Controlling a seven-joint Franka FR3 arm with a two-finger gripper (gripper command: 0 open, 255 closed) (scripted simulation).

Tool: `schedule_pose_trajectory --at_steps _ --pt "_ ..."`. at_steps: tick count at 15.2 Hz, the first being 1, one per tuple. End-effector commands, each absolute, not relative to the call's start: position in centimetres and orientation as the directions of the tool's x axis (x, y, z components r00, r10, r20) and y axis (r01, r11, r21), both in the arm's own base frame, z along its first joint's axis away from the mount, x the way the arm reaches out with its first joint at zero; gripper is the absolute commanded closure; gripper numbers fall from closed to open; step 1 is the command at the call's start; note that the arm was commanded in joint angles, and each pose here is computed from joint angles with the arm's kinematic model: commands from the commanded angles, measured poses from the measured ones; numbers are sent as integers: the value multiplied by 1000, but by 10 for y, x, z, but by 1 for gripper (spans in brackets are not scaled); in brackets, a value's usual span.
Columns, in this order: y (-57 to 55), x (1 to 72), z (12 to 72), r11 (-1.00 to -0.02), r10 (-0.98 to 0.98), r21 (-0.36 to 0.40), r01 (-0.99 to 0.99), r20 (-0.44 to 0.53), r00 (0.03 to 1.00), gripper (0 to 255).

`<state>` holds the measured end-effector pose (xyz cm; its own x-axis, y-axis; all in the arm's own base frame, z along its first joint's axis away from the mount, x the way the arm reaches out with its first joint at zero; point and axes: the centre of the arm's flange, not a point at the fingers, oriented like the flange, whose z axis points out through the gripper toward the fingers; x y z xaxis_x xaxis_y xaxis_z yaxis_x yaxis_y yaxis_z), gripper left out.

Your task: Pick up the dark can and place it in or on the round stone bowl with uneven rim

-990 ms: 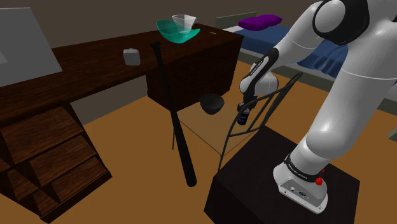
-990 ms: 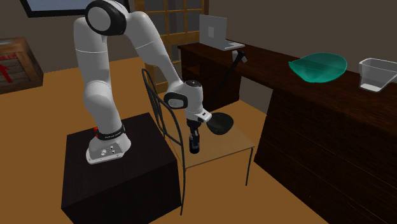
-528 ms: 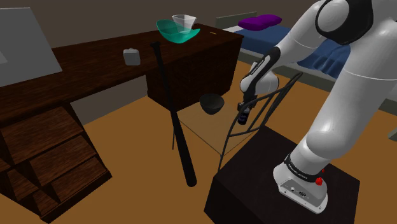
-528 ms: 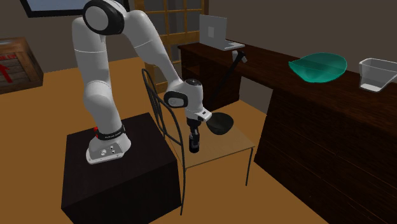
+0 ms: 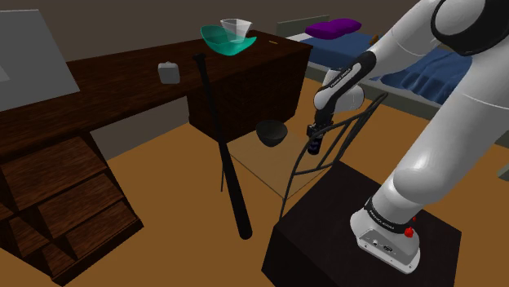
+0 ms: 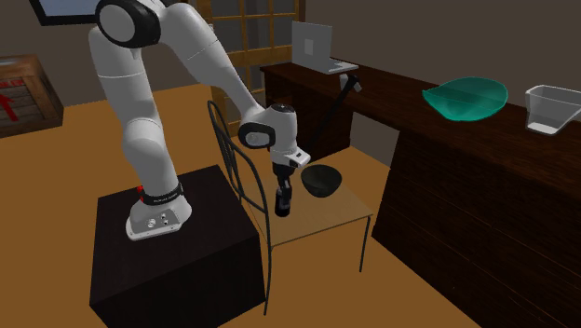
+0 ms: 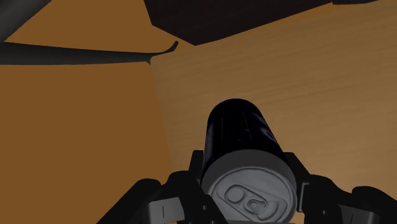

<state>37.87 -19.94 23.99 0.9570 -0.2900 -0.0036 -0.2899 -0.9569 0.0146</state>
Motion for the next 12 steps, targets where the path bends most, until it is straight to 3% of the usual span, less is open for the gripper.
schedule_pose_trajectory --at_steps 1,12 --pt "-199 379 252 -957 -290 15 -290 -4 957 255" --pt "-199 379 310 -957 -290 15 -290 -4 957 255"
